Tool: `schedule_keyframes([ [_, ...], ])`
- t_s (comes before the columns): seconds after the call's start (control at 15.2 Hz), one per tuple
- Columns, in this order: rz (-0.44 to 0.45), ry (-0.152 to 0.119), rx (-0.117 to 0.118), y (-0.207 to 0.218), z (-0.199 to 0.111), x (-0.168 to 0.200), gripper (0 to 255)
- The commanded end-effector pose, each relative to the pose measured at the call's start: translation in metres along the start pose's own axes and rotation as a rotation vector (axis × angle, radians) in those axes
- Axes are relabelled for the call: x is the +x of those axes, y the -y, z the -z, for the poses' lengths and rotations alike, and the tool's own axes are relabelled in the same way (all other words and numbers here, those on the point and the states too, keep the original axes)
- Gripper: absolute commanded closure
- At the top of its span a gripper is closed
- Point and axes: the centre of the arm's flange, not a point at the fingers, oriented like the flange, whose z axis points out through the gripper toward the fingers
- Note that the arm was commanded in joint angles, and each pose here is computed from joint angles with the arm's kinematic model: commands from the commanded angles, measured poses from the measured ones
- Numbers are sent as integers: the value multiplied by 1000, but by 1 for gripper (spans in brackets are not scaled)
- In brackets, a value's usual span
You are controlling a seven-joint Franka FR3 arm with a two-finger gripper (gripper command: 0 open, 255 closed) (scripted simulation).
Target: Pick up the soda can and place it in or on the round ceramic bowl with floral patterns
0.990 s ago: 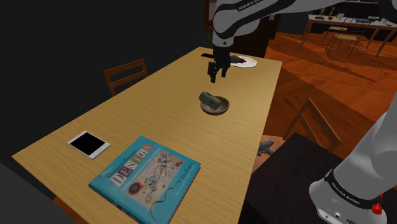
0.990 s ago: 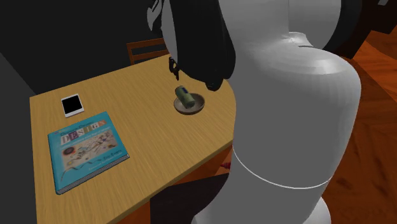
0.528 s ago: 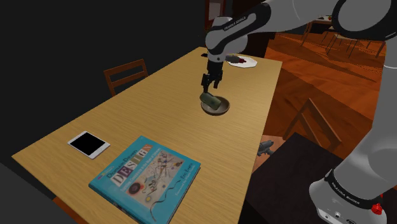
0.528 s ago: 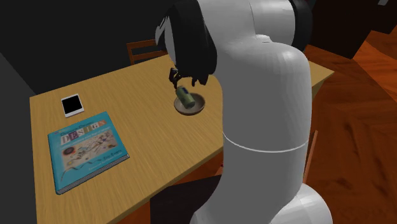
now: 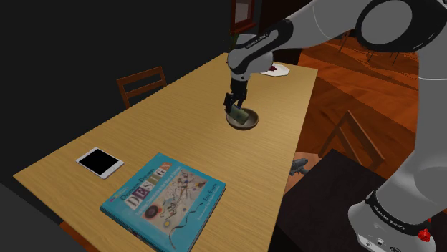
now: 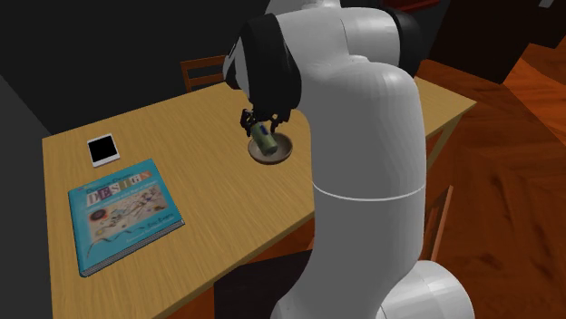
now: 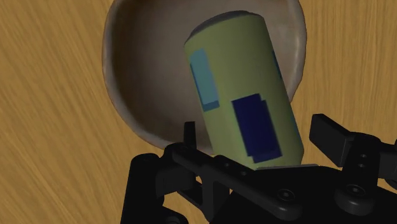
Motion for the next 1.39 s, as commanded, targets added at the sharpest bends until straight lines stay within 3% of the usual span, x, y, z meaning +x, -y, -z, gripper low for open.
schedule_keyframes([
  [0.0,0,0,0,1,-8,0,0],
  [0.46,0,0,0,1,-8,0,0],
  [0.53,0,0,0,1,-8,0,255],
  [1.12,0,0,0,1,-9,0,255],
  [1.32,0,0,0,3,7,0,255],
])
